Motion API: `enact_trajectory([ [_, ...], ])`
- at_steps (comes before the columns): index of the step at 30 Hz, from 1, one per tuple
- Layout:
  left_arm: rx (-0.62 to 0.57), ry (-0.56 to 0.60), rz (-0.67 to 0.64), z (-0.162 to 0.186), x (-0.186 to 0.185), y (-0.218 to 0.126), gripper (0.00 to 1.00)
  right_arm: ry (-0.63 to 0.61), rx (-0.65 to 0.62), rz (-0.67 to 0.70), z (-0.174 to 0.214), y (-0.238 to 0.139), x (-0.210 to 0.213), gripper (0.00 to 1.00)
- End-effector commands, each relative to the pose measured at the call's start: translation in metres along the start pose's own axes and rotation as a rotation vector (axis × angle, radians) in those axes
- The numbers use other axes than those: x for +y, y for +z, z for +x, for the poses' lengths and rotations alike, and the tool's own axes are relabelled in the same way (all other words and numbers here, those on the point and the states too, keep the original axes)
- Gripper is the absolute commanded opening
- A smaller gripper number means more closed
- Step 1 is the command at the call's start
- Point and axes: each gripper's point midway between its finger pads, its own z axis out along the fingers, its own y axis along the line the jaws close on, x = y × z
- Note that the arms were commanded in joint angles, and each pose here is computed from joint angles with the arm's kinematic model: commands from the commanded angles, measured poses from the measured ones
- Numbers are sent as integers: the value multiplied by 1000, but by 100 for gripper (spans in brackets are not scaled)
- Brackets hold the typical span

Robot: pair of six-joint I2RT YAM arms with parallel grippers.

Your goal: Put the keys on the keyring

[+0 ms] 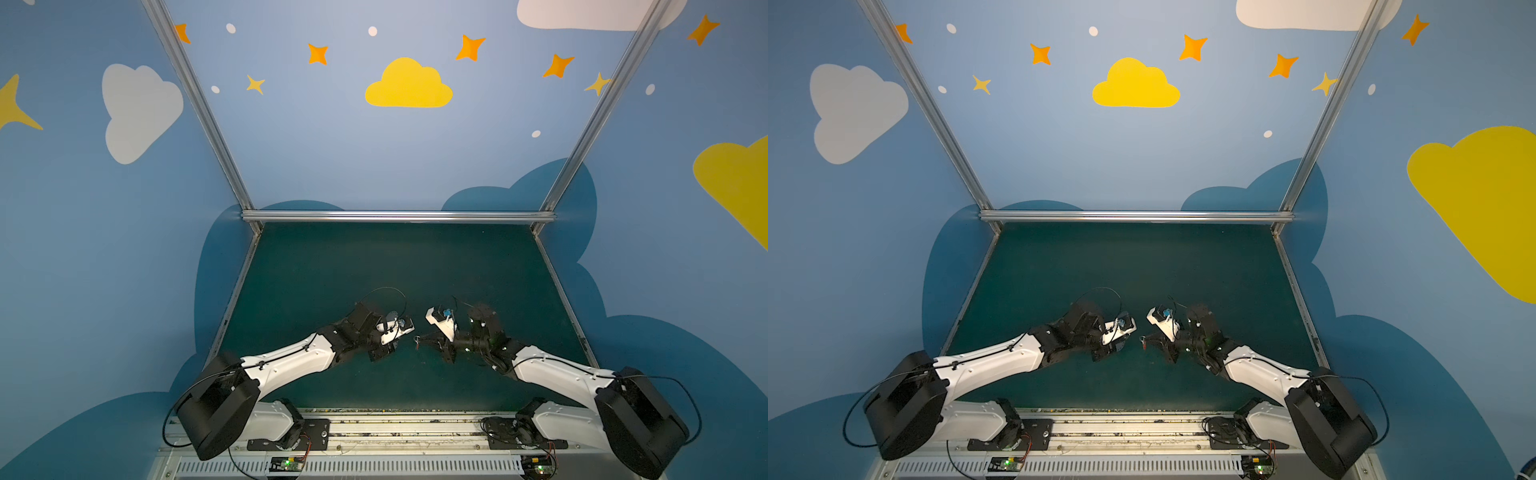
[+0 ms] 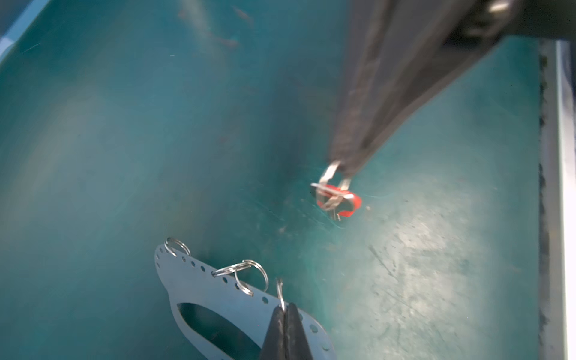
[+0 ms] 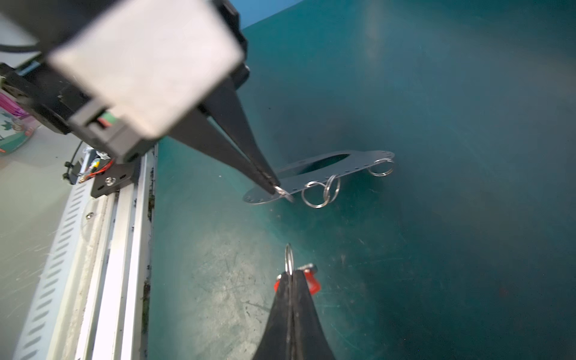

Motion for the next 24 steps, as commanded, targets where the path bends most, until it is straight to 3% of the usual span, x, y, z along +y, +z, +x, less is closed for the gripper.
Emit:
enact_trajectory([
  [1, -44, -67, -23, -12, 12, -4, 4, -26, -36, -20, -20, -6, 6, 0],
  [5, -80, -131, -44, -21, 26, -9, 4, -74, -54, 65, -37, -13, -6, 0],
  [11, -104, -169, -65, -26, 38, -14, 4, -353, -98, 424, -53, -35, -38, 0],
  [14, -106, -171, -73, -26, 40, -15, 4, -457, -113, 522, -67, -46, -37, 0],
  [17, -114, -177, -82, -27, 43, -16, 4, -622, -117, 563, -85, -52, -22, 0],
  [24, -148, -178, -94, -34, 46, -21, 4, -838, -90, 502, -107, -60, 13, 0],
])
